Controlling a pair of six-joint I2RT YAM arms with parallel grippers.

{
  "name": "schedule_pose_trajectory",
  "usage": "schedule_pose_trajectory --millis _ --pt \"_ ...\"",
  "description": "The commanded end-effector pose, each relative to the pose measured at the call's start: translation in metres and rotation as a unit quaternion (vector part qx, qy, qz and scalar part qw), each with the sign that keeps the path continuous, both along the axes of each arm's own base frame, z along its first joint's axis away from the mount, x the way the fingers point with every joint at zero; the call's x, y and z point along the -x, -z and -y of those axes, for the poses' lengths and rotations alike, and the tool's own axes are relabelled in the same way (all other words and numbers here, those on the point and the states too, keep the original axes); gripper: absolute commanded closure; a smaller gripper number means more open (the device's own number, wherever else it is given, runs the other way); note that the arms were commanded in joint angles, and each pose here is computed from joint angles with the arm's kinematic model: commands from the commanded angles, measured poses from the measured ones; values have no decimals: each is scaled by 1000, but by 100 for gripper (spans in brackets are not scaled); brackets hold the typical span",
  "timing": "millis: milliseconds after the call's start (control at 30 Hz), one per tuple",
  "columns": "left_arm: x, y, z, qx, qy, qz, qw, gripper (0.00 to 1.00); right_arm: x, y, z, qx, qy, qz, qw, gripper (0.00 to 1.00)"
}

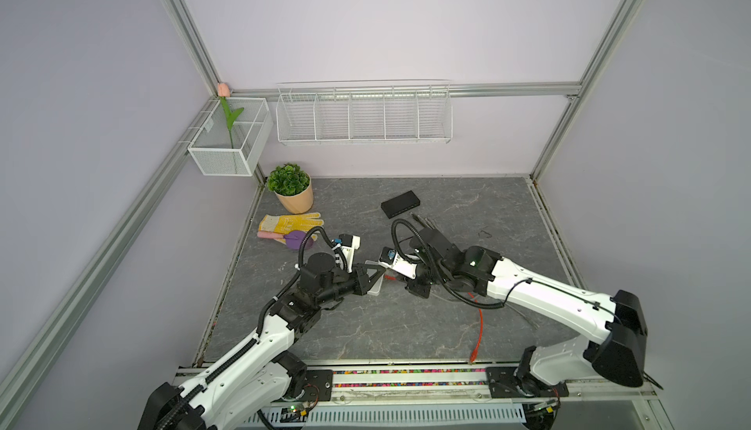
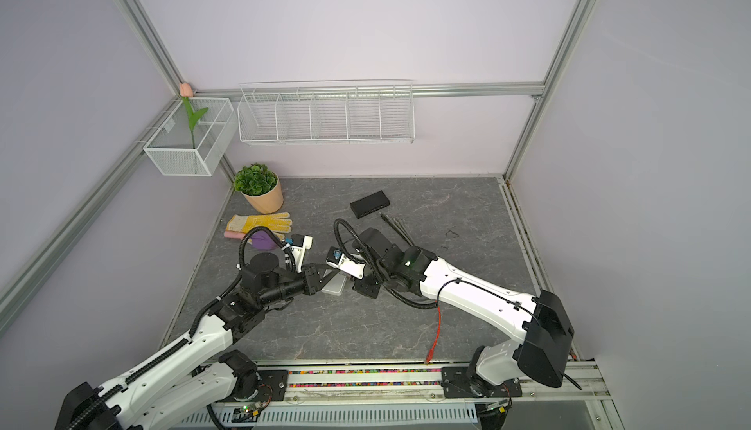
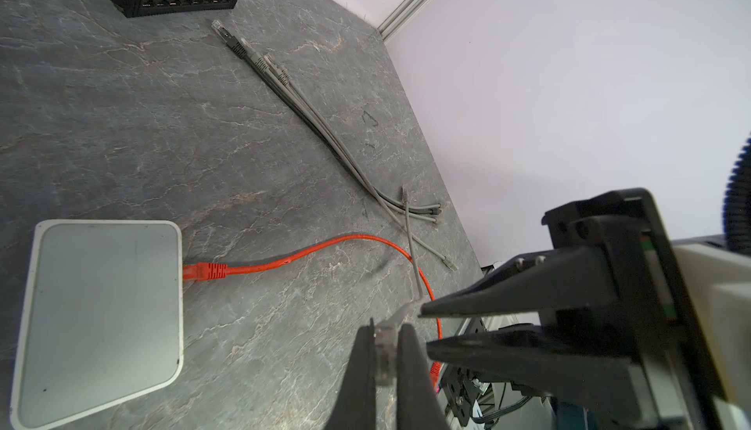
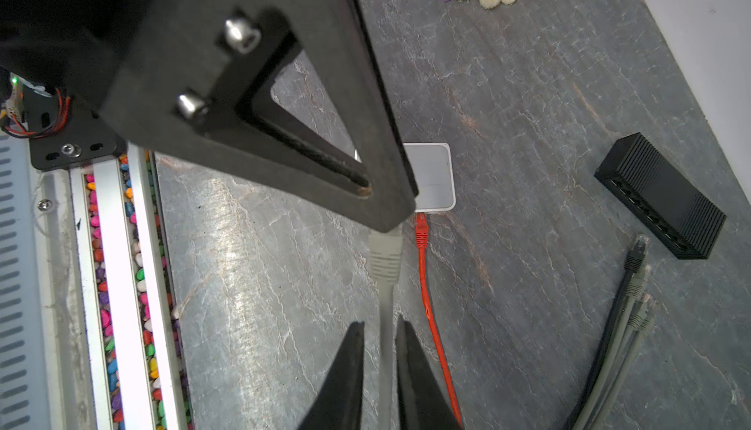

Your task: Insert the plug into the switch port

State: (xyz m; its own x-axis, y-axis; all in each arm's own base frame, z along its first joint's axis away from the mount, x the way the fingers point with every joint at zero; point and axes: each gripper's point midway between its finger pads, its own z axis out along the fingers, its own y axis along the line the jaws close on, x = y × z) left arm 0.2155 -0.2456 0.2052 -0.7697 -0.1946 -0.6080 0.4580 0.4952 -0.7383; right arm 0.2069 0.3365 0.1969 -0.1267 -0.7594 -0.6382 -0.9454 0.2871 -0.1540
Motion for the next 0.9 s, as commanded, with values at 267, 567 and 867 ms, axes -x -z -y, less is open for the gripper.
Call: schedule_pose_trajectory --millis 267,567,867 --pt "-3 -9 -3 0 -9 13 1000 100 0 12 -8 0 -13 -22 1000 79" --pt "-2 -10 -3 0 -7 14 1000 100 -4 16 -12 3 -12 -22 1000 78" --pt "-1 -13 -3 3 -6 16 1000 100 -9 16 -13 0 -8 -19 1000 78"
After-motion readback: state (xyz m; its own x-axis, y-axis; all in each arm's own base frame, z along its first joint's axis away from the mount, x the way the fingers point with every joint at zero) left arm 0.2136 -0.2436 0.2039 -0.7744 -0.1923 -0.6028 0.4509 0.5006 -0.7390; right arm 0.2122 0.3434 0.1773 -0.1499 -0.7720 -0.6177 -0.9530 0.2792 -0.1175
